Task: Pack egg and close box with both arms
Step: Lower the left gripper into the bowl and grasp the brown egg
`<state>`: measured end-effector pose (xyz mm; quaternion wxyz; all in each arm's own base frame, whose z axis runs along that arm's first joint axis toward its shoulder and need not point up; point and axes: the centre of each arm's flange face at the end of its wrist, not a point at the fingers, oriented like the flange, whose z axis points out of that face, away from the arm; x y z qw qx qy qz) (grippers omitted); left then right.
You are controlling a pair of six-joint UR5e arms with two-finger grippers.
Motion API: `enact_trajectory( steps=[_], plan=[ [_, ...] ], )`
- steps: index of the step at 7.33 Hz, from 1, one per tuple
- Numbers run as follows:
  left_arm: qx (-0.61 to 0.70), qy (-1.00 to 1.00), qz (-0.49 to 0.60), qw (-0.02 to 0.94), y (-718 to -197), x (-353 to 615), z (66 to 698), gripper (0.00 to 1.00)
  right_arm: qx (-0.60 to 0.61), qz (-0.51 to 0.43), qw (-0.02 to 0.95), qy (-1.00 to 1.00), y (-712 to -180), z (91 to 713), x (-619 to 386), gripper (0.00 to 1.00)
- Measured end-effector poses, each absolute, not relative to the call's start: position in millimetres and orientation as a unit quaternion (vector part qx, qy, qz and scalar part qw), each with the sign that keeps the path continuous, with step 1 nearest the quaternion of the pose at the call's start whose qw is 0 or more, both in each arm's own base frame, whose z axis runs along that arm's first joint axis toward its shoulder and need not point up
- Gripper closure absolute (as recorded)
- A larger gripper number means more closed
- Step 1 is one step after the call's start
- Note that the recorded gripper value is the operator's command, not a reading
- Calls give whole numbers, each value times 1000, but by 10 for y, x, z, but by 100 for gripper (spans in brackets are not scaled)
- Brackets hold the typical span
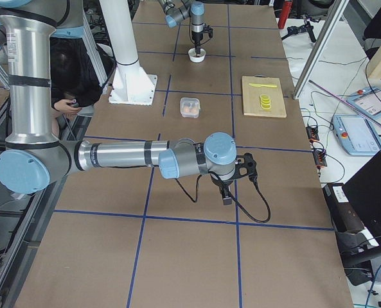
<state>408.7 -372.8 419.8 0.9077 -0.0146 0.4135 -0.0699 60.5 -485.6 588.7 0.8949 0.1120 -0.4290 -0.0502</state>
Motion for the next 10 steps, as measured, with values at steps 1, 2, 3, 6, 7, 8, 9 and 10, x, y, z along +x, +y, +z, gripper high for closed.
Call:
enact_trajectory(
  steps=[1,2,3,6,7,8,9,10],
  plan=[
    [-16,413,-68,908,-3707,4110,4209,19,112,-50,895,-429,-4856,5887,605,0],
    [-17,412,-67,909,-3699,4123,4220,22,112,-51,895,-429,-4856,5885,605,0],
    [-18,411,-67,909,-3696,4130,4230,24,113,-51,895,-429,-4856,5878,605,0],
    [-19,410,-65,910,-3682,4147,4242,32,114,-51,895,-429,-4856,5863,605,0],
    [-19,409,-65,910,-3681,4151,4248,38,114,-51,895,-429,-4856,5860,605,0],
    [-19,409,-65,910,-3681,4154,4254,48,115,-51,895,-429,-4856,5858,605,0],
    [-19,408,-65,910,-3682,4154,4256,66,115,-51,895,-429,-4856,5857,605,0],
    [-19,409,-66,910,-3681,4153,4250,83,115,-52,895,-429,-4854,5859,605,0]
  ],
)
